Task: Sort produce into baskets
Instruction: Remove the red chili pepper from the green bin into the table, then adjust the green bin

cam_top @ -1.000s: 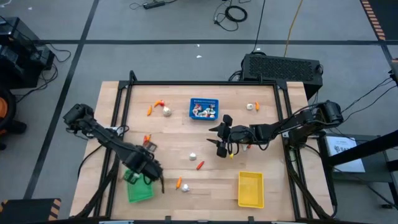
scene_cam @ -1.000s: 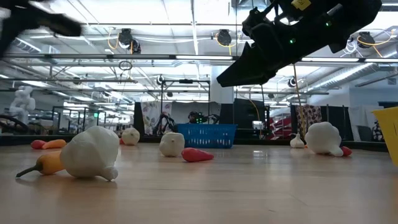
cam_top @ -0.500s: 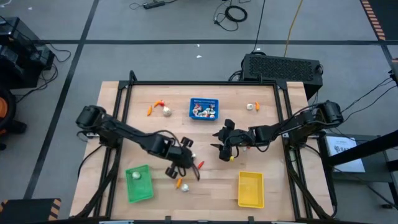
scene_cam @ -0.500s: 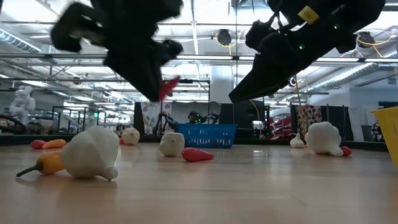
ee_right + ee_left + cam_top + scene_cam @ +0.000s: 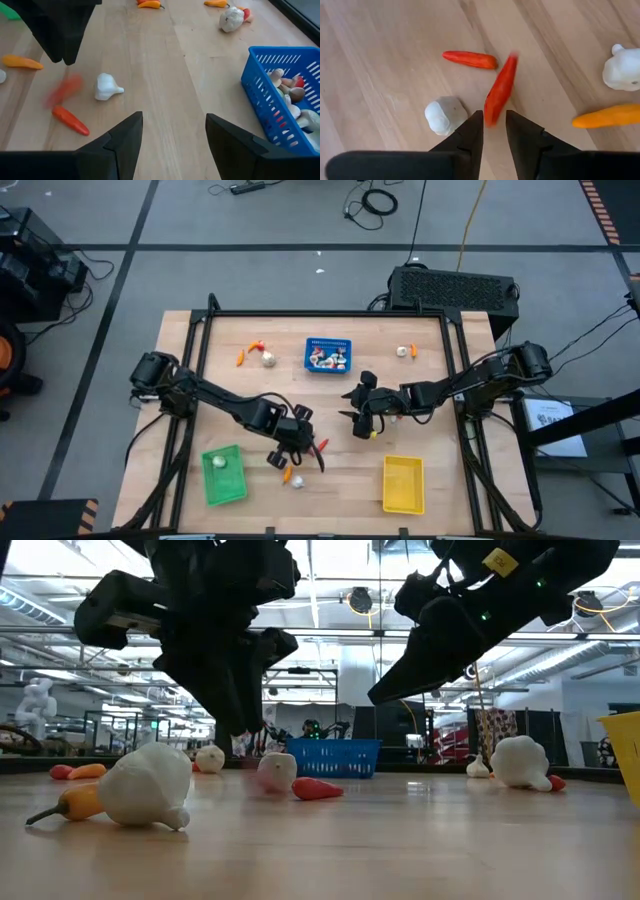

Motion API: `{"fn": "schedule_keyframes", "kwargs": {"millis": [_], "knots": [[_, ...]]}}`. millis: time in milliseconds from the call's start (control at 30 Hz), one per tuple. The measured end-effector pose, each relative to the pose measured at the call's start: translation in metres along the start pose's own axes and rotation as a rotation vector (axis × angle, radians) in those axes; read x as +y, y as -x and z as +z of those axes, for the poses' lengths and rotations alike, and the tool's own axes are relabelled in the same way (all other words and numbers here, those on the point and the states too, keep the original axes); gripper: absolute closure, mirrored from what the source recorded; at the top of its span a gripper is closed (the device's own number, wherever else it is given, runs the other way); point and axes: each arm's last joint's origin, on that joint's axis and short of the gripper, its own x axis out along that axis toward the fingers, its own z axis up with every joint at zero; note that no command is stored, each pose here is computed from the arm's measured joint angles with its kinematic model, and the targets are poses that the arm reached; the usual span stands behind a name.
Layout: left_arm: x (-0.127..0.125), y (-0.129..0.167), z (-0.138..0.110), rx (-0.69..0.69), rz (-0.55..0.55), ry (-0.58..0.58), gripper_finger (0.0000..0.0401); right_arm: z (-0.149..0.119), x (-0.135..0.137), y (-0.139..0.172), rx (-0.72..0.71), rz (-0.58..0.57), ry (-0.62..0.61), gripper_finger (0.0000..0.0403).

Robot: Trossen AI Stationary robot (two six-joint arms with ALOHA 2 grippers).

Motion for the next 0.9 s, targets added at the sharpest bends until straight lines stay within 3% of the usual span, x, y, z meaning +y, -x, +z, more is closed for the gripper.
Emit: {"fn": "schedule_keyframes", "kwargs": {"millis": [167, 300, 500, 633, 900], "knots": [[0.000, 0.000, 0.000, 0.006, 0.008, 0.000, 0.0292, 0.000, 0.000, 0.000, 0.000, 0.000, 0.000, 0.0195], [-0.002, 0.018, 0.000, 0.140, 0.002, 0.033, 0.0289, 0.000, 0.000, 0.000, 0.000, 0.000, -0.001, 0.0195], [-0.010, 0.067, -0.011, 0.413, -0.127, 0.331, 0.0290, 0.001, 0.000, 0.000, -0.006, 0.000, -0.003, 0.0195], [-0.032, 0.088, -0.023, 0.507, -0.152, 0.476, 0.0290, 0.002, 0.000, 0.000, -0.013, 0.001, -0.004, 0.0195], [-0.082, 0.103, -0.046, 0.547, -0.163, 0.523, 0.0290, 0.001, 0.000, 0.000, -0.011, 0.001, -0.003, 0.0195]]}}
